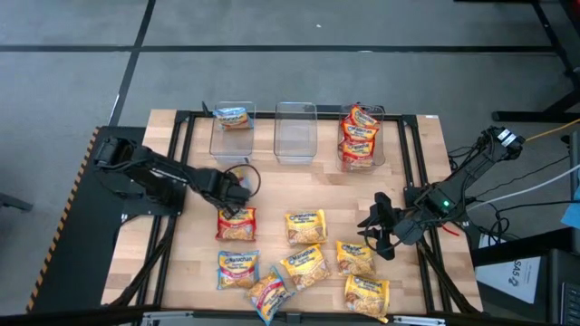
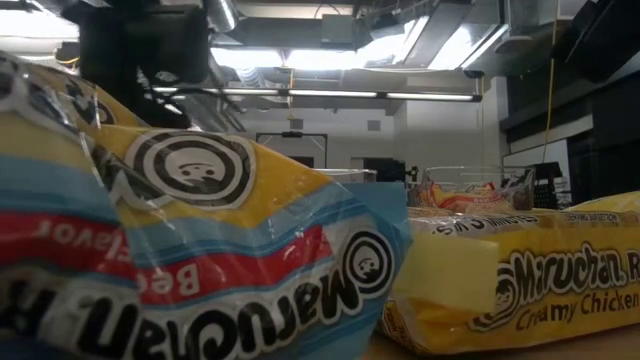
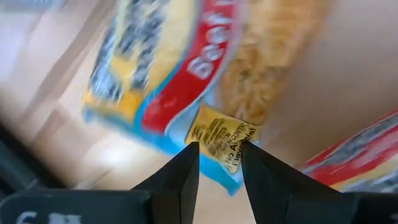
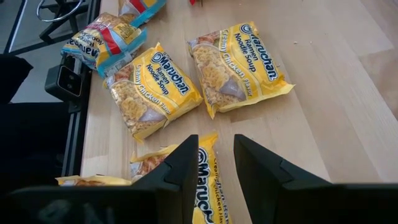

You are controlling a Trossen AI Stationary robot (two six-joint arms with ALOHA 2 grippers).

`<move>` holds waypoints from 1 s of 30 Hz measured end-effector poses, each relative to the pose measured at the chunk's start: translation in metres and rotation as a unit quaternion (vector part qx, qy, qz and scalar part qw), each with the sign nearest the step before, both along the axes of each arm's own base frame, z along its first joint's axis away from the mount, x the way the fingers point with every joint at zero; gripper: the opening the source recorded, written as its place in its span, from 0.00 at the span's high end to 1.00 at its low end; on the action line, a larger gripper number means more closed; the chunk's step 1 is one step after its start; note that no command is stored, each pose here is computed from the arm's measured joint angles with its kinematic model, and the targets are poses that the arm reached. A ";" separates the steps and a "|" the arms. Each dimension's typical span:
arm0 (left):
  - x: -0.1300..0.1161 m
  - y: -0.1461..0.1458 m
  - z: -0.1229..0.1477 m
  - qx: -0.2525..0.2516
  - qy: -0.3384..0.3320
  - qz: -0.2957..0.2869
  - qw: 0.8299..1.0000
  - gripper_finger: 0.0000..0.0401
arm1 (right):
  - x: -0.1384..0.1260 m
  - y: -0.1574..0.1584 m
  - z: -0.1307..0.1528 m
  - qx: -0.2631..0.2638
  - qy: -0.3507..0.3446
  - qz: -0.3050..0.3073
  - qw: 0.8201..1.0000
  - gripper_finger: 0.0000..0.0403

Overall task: Sort Maruchan noodles
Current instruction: Put the blue noodle pack into the transparent bin

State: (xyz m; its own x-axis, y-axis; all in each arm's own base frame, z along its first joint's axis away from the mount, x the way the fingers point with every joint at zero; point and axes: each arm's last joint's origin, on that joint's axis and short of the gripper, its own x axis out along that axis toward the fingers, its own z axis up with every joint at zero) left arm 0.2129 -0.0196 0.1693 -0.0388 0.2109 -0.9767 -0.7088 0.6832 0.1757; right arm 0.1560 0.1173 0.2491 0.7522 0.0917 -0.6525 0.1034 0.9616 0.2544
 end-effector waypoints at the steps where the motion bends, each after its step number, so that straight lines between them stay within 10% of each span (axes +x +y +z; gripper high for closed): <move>1: 0.003 0.002 0.000 -0.003 -0.015 -0.004 1.000 0.72 | 0.000 0.000 0.000 0.000 0.000 0.000 1.000 0.74; 16: 0.010 0.004 0.059 -0.026 0.047 -0.012 0.999 0.72 | 0.000 0.000 0.000 0.000 0.000 0.000 1.000 0.74; 30: -0.011 0.022 0.012 0.025 0.087 0.025 0.996 0.72 | 0.000 0.000 0.000 0.001 0.001 0.002 1.000 0.74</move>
State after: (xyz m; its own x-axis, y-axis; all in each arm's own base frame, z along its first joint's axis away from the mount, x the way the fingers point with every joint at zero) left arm 0.2018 0.0027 0.1814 -0.2178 0.2522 -0.9428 -0.6980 0.6350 0.3311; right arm 0.1559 0.1173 0.2491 0.7502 0.0953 -0.6543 0.1009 0.9615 0.2557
